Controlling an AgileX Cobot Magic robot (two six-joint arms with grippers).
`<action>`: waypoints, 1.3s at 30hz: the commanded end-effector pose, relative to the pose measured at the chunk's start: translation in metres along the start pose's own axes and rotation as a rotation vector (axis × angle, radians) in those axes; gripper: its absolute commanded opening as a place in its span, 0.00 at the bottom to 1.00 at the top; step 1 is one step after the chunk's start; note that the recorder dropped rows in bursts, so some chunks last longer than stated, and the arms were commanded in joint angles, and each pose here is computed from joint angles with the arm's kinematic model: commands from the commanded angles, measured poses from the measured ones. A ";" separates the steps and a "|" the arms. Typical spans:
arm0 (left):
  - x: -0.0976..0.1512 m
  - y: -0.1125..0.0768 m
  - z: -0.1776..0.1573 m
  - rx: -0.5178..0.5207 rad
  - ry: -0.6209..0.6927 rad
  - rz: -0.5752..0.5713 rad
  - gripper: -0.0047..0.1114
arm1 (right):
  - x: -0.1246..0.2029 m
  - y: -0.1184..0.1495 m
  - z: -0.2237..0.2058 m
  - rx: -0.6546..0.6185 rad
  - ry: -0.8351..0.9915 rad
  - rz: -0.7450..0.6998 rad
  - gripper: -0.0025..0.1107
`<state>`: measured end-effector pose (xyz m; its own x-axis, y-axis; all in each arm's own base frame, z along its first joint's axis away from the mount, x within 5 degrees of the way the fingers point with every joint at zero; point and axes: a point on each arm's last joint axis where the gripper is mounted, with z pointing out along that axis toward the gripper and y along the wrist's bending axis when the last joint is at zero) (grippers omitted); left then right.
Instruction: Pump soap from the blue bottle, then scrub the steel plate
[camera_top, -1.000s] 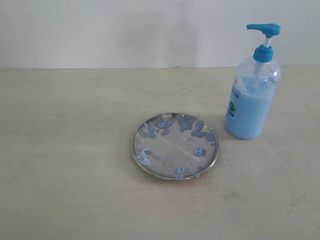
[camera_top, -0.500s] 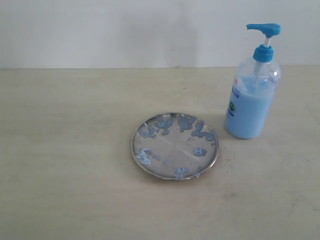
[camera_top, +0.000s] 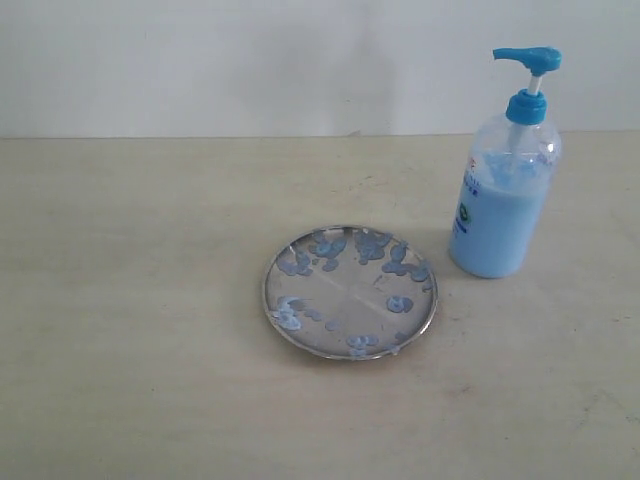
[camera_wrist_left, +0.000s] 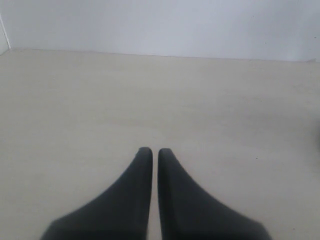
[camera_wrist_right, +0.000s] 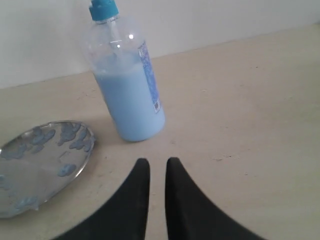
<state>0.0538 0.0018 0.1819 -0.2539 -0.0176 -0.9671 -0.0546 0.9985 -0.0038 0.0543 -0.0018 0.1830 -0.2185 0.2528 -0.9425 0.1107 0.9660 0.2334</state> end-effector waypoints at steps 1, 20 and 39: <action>-0.001 0.000 0.000 0.000 -0.013 -0.001 0.08 | -0.001 -0.003 -0.001 0.031 -0.001 -0.059 0.03; -0.001 0.000 0.000 0.000 -0.013 0.003 0.08 | 0.000 -0.003 -0.001 0.040 0.002 -0.109 0.03; -0.001 0.000 0.000 0.000 -0.013 0.005 0.08 | 0.000 -0.003 -0.001 0.037 0.003 -0.110 0.03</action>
<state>0.0538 0.0018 0.1819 -0.2540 -0.0155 -0.9671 -0.0541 0.9985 -0.0018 0.0535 -0.0048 0.1809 -0.2458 0.1602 -0.9560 0.1242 0.9833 0.1328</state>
